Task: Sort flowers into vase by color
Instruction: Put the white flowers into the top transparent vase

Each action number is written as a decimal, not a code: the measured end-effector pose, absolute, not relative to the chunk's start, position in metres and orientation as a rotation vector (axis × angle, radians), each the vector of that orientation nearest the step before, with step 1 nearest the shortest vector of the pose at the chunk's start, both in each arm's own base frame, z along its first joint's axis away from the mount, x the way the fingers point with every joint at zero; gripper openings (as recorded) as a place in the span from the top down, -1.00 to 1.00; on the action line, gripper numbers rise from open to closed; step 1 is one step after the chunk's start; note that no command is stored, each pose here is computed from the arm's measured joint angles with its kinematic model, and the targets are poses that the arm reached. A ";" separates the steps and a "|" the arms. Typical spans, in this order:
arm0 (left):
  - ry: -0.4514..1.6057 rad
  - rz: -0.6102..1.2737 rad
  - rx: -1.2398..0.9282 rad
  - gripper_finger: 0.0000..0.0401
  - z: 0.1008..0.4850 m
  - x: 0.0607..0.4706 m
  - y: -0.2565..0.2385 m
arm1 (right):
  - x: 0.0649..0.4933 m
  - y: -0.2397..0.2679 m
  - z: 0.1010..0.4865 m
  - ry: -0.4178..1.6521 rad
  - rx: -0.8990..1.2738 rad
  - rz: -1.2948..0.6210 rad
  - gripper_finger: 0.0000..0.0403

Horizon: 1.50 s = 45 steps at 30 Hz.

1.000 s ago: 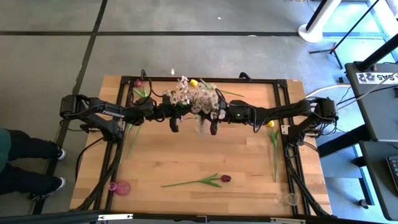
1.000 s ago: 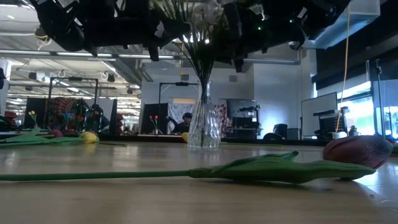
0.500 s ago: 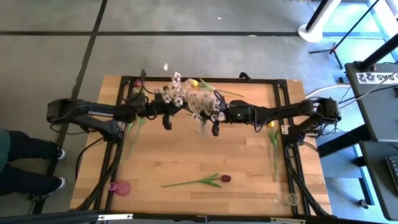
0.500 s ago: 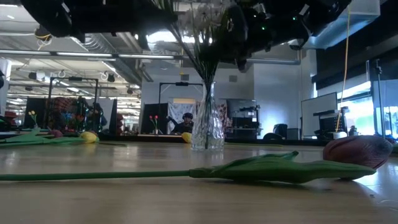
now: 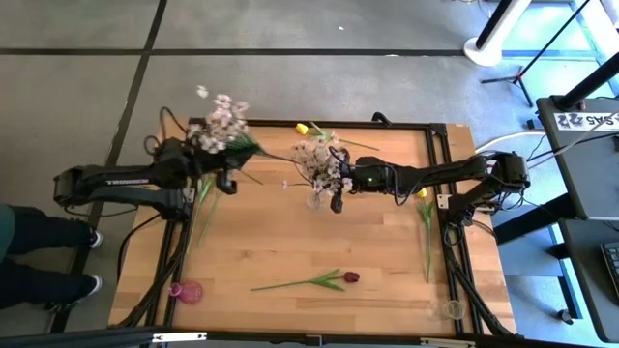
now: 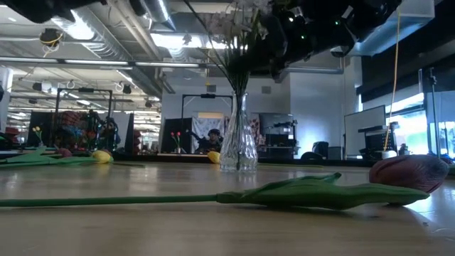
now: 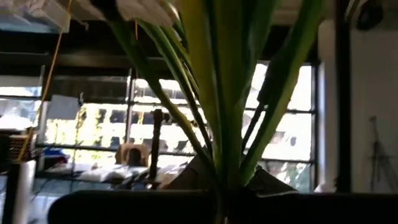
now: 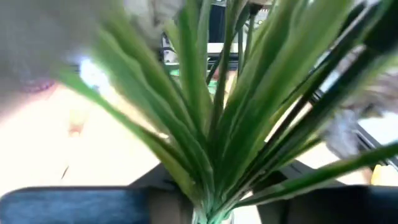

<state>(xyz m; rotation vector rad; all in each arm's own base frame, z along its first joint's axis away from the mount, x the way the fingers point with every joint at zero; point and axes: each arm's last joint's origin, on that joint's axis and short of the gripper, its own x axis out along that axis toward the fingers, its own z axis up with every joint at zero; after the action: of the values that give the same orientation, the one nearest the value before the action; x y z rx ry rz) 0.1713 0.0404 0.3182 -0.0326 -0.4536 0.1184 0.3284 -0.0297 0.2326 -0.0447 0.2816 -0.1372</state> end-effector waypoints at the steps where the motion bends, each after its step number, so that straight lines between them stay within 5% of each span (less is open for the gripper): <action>1: -0.466 0.106 -0.044 0.95 0.321 0.167 0.039 | 0.328 -0.030 0.233 0.279 -0.050 -0.137 0.30; 16: -0.571 -0.156 -0.111 0.95 0.339 0.139 0.013 | 0.294 -0.027 0.272 0.273 0.114 -0.159 -0.66; 25: -0.348 -0.274 -0.241 0.95 0.319 0.157 -0.009 | 0.269 -0.025 0.286 0.319 0.237 -0.182 -0.71; 38: -0.075 0.165 -0.237 0.95 0.254 0.241 -0.023 | 0.254 -0.026 0.295 0.316 0.247 -0.269 -0.71; 45: -0.057 0.238 -0.176 0.95 0.267 0.282 -0.027 | 0.254 -0.026 0.308 0.308 0.240 -0.292 -0.71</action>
<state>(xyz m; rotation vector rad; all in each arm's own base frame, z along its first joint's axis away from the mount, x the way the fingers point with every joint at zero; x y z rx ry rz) 0.2816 -0.0269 0.2673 -0.1757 -0.0569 0.2385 0.2543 -0.0264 0.3081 0.2400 0.3078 -0.2916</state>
